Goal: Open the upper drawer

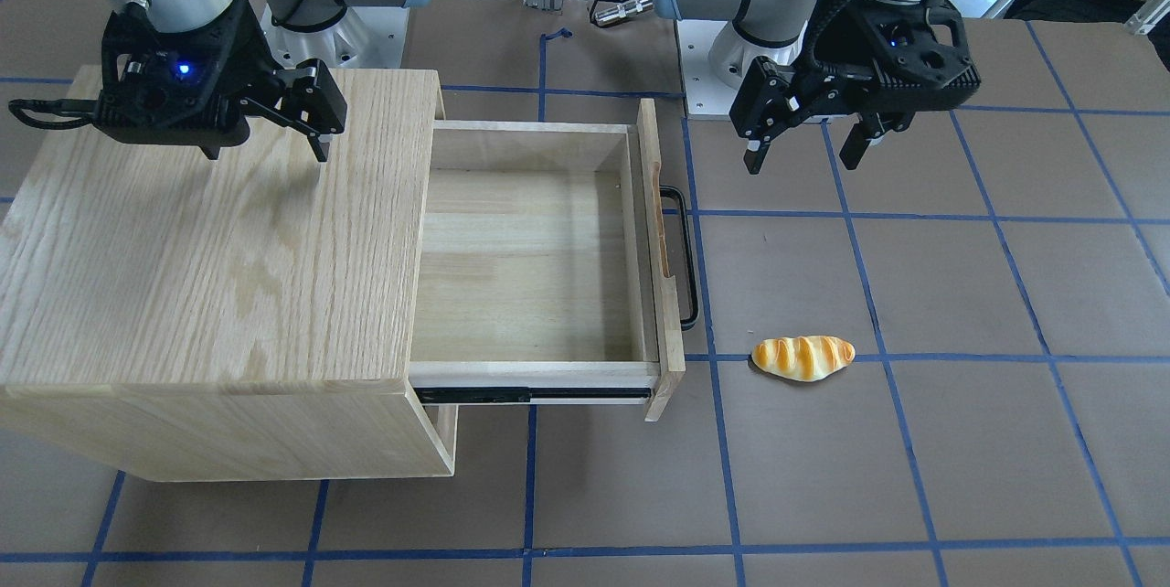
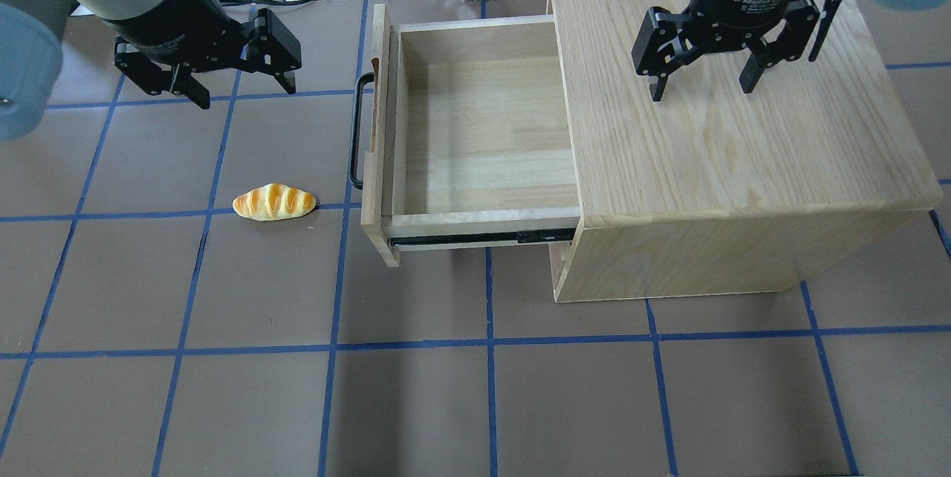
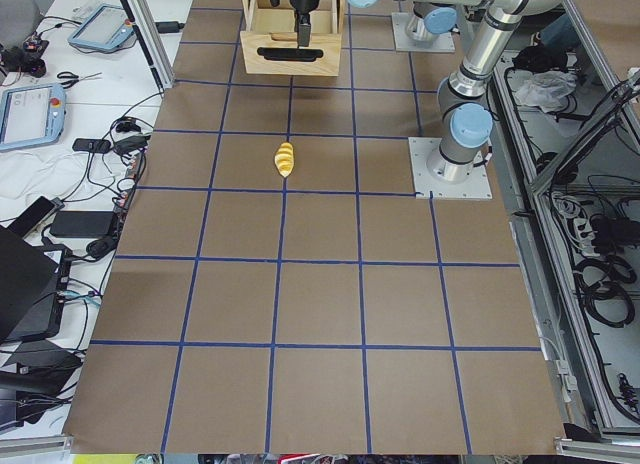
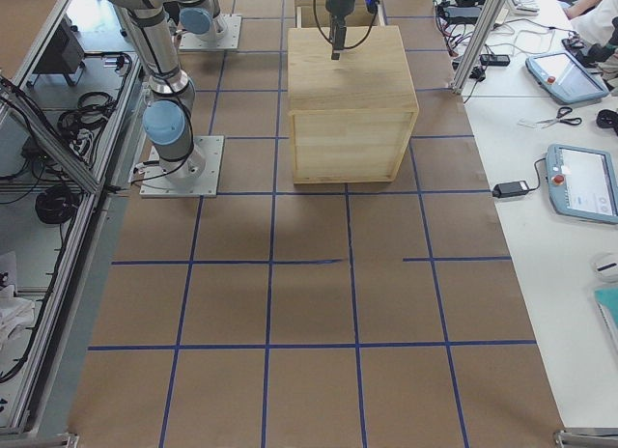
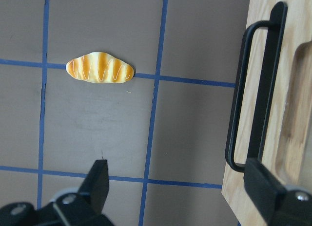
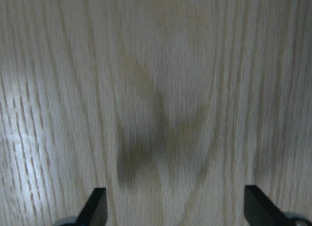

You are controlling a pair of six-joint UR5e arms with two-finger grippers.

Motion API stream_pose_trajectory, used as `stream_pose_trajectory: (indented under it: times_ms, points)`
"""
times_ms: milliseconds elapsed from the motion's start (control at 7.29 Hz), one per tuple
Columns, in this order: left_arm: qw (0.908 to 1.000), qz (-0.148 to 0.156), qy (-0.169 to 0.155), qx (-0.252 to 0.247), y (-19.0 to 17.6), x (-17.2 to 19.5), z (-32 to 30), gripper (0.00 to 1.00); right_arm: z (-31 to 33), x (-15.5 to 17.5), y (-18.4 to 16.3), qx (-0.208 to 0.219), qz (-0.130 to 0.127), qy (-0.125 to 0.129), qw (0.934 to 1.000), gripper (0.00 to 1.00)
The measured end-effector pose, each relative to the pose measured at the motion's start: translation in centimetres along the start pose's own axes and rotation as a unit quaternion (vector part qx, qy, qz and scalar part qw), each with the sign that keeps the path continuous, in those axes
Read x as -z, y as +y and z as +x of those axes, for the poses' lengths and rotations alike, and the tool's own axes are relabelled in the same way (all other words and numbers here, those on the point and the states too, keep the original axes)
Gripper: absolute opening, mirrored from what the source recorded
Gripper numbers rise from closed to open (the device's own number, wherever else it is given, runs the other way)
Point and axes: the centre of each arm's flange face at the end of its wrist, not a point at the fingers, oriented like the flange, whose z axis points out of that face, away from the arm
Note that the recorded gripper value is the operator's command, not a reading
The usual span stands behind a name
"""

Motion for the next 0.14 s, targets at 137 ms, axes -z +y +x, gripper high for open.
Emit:
stream_pose_trajectory:
  times_ms: [137]
  points:
    - [1.0000,0.005,0.000,0.000,-0.33,-0.15,-0.03,1.00,0.00,0.00,0.00,0.000,0.000,0.000,1.0000,1.00]
